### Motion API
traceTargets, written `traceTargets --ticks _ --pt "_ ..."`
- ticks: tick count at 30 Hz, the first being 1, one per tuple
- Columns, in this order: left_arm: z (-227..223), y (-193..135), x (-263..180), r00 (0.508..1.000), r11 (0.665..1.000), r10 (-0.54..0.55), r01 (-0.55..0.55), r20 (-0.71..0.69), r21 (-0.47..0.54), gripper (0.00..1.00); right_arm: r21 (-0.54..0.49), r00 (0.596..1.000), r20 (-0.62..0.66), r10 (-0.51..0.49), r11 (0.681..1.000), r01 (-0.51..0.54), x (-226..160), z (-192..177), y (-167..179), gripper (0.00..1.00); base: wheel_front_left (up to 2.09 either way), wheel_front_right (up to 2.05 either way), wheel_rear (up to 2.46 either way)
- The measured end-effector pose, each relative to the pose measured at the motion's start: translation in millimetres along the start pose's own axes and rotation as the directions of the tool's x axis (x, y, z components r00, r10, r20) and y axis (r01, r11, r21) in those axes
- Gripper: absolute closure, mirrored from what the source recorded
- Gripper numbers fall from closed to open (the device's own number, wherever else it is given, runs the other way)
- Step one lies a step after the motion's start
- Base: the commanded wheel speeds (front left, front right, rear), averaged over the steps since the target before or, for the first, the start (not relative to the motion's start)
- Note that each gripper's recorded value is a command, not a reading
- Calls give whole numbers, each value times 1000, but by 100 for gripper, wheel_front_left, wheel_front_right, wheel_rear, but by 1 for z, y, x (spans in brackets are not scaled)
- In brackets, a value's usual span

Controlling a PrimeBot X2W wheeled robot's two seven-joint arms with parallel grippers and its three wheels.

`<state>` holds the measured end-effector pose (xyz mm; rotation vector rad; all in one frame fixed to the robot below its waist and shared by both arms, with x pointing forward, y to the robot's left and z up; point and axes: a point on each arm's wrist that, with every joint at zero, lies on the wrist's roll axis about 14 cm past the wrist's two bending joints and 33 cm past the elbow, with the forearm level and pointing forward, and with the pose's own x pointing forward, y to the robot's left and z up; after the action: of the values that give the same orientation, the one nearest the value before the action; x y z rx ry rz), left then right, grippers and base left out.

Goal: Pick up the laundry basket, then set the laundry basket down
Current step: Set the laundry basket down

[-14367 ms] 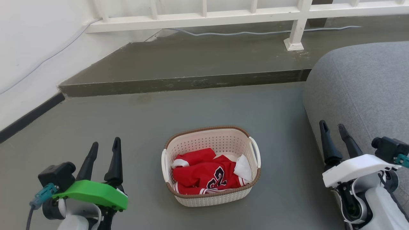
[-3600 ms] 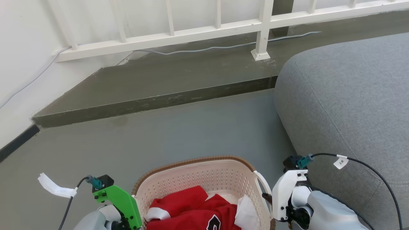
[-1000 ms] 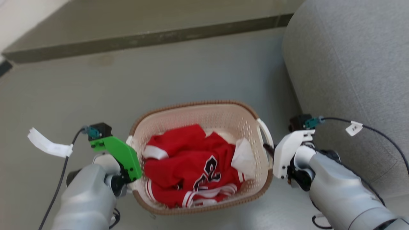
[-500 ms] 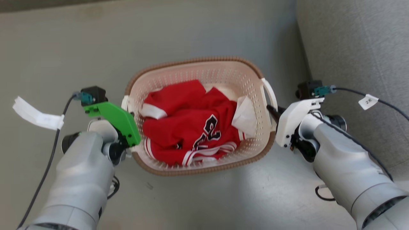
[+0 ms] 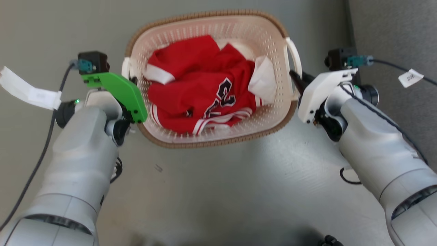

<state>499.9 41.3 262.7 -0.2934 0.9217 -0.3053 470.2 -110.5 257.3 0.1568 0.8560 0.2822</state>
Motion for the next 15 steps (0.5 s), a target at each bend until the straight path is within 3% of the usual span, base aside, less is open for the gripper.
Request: traceTargets --ticks 15 --pt "1 28 58 999 1000 19 -20 27 12 100 -14 1000 17 -2 1000 2 64 0 -17 100 0 0 0"
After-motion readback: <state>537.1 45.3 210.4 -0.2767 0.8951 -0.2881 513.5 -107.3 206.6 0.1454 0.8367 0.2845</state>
